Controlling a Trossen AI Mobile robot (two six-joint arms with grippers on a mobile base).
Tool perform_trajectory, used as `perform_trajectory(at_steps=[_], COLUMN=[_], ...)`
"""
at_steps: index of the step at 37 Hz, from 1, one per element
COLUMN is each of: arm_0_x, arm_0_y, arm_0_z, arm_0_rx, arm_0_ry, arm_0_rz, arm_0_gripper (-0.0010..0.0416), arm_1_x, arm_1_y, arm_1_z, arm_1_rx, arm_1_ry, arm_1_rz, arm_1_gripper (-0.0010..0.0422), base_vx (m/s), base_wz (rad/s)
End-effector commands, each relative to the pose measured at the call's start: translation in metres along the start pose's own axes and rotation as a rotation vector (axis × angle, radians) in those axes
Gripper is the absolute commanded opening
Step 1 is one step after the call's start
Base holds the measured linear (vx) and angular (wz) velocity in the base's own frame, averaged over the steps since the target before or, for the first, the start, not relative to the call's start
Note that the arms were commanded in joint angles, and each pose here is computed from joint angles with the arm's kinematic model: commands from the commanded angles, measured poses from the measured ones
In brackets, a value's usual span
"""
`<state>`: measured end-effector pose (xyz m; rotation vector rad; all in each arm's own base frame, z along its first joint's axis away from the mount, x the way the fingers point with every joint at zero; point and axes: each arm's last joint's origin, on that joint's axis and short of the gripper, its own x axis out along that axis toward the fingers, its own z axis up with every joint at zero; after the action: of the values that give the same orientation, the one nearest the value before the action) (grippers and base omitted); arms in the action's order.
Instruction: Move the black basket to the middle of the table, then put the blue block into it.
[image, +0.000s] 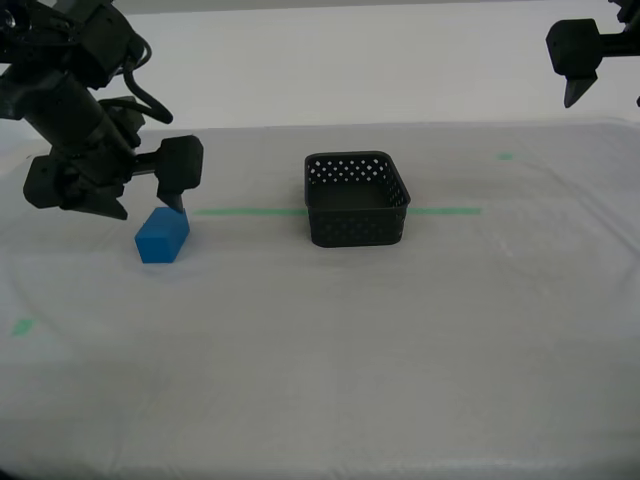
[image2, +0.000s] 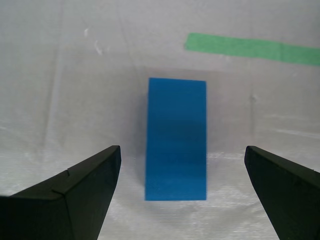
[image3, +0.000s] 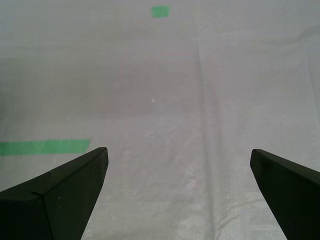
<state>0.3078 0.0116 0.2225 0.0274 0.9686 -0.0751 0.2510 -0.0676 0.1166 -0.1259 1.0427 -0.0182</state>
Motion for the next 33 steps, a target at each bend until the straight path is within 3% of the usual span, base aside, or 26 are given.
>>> perform_trajectory(at_steps=[1,6,10,16,24,33], arm_0_x=[0.000,0.000,0.000,0.000,0.000,0.000], arm_0_y=[0.000,0.000,0.000,0.000,0.000,0.000], arm_0_z=[0.000,0.000,0.000,0.000,0.000,0.001], arm_0_rx=[0.001,0.002,0.002,0.002,0.002,0.002], arm_0_ry=[-0.002,-0.003,-0.003,-0.003,-0.003,-0.004], arm_0_rz=[-0.002,-0.002,-0.002,-0.002,-0.002,-0.002], arm_0_gripper=[0.0398,0.0399,0.0398,0.0399,0.0399,0.0399], arm_1_x=[0.014,0.032,0.034,0.031,0.043,0.046], arm_1_y=[0.001,-0.002,-0.006,-0.009,-0.011,-0.013], arm_1_z=[-0.006,-0.003,0.010,0.023,0.026,0.028], arm_1_rx=[0.010,0.040,0.081,0.088,0.120,0.132], arm_1_ry=[0.045,0.120,0.078,0.061,0.129,0.162], arm_1_rz=[0.024,0.016,0.010,0.041,0.071,0.049], arm_1_gripper=[0.0339,0.0339,0.0339,0.0339,0.0339,0.0339], base_vx=[0.000,0.000,0.000,0.000,0.000,0.000], base_wz=[0.000,0.000,0.000,0.000,0.000,0.000])
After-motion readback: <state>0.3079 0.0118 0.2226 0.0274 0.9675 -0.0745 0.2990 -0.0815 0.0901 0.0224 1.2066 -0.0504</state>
